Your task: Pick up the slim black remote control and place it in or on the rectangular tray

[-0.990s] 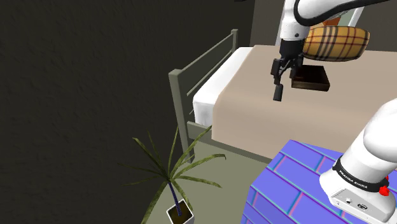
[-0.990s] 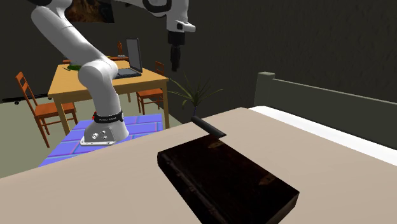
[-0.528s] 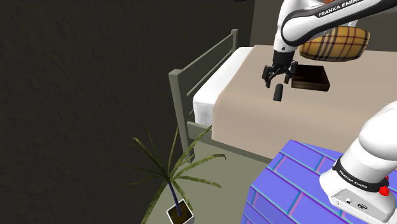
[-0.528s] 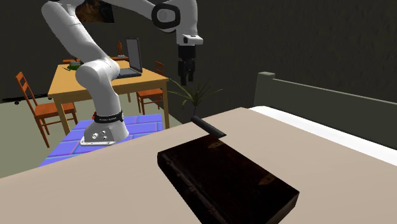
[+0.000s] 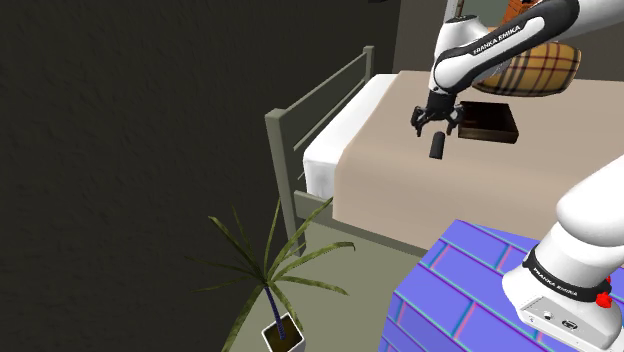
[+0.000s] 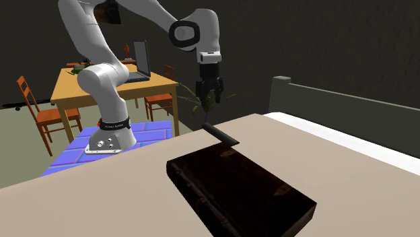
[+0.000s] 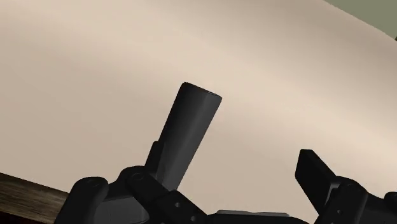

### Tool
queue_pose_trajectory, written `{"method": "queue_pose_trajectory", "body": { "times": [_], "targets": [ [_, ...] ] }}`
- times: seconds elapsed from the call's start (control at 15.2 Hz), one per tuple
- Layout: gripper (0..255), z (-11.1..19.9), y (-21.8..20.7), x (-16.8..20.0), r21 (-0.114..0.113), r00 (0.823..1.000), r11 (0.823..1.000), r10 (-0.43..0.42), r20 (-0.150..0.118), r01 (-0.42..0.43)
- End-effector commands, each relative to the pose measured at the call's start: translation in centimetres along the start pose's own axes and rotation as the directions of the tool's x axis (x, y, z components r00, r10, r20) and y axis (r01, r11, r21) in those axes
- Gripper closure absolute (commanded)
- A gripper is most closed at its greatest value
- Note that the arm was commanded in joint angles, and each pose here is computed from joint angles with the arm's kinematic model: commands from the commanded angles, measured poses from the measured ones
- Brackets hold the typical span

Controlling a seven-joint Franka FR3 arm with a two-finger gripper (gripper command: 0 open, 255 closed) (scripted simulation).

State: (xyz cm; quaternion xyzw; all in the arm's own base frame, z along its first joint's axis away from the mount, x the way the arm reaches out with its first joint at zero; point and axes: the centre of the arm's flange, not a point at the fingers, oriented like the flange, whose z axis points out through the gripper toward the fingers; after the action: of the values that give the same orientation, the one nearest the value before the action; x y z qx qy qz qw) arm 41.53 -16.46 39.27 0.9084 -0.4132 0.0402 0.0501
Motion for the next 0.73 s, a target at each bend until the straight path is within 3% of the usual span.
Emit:
{"method": "queue_pose_trajectory", "body": {
  "times": [0.0, 0.2, 0.4, 0.66],
  "targets": [
    [0, 1.5, 0.8, 1.6, -0.006, 0.996, 0.996, 0.088, -0.025, -0.088],
    [0, 3.6, 2.4, 3.8, -0.014, 0.975, 0.977, 0.212, -0.062, -0.214],
    [0, 5.5, 4.3, 5.9, -0.016, 0.939, 0.943, 0.33, -0.098, -0.333],
    [0, 7.6, 4.4, 6.1, -0.016, 0.939, 0.943, 0.33, -0.098, -0.333]
  ]
}}
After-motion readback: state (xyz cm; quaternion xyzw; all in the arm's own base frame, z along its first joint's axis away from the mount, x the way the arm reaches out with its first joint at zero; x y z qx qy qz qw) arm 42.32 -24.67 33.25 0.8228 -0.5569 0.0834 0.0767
